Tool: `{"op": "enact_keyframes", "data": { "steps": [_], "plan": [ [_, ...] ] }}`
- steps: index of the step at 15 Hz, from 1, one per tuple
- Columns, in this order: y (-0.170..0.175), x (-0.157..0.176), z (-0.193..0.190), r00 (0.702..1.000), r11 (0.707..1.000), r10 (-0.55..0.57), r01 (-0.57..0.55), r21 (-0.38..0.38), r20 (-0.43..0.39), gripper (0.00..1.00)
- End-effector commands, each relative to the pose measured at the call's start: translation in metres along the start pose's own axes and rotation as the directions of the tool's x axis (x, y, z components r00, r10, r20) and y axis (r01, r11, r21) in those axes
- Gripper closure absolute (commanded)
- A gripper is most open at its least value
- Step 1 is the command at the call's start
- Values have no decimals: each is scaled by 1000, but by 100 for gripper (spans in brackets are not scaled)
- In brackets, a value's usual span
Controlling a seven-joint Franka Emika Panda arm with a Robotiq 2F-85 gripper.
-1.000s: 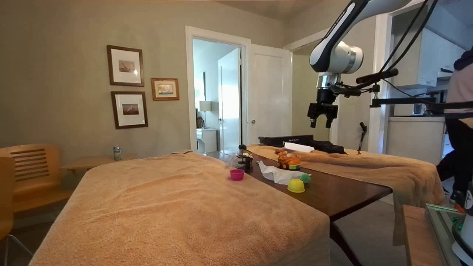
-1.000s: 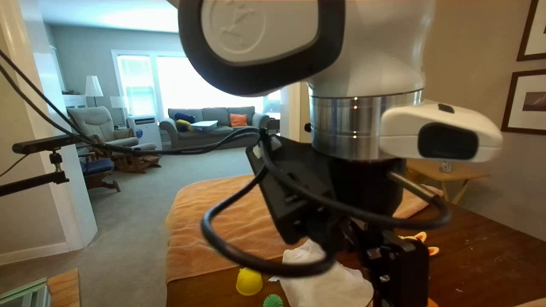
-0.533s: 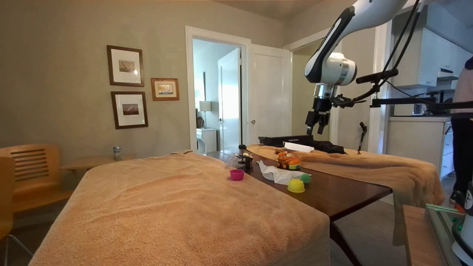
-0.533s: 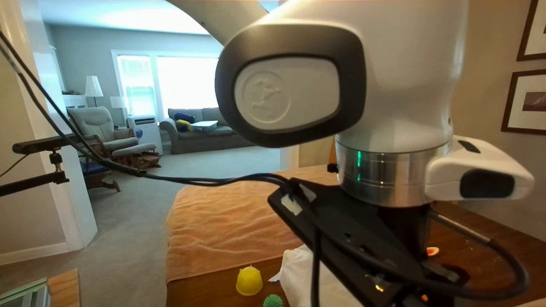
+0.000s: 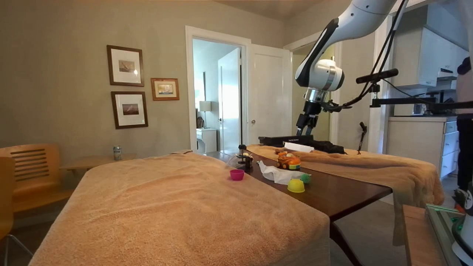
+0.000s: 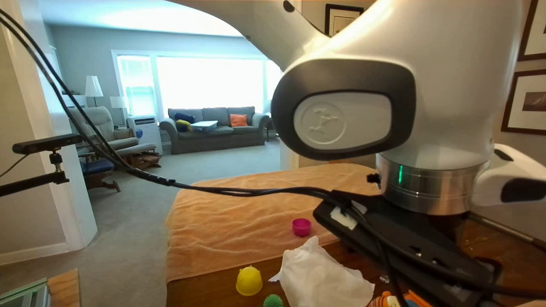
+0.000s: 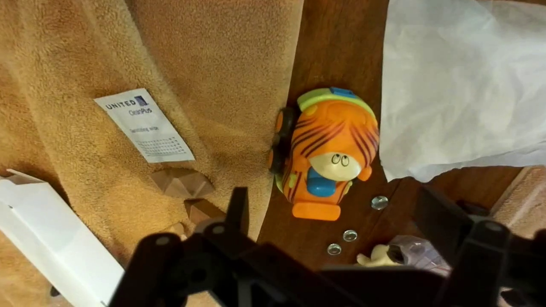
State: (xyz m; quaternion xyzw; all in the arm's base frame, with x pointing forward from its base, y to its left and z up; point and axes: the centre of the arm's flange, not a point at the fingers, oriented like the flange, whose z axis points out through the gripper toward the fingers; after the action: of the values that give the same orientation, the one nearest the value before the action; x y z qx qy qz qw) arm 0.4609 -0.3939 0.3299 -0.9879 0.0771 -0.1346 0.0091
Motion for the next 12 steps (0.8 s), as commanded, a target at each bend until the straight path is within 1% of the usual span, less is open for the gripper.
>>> {"op": "enact_keyframes", "data": {
  "steps": [1,3,6,7,9,10,12],
  "plan": [
    [14,31,14,998,998,63,-63,27,28,0],
    [10,42,19,995,995,90,-91,41,47,0],
    [2,60,27,988,991,124,-129,46,95,0],
    [0,66,29,982,989,137,-142,32,130,0],
    [-6,73,32,975,989,143,-146,9,171,0],
    [-8,50,30,984,991,128,-133,30,126,0],
    [-10,57,32,980,990,135,-139,17,145,0]
  ]
}}
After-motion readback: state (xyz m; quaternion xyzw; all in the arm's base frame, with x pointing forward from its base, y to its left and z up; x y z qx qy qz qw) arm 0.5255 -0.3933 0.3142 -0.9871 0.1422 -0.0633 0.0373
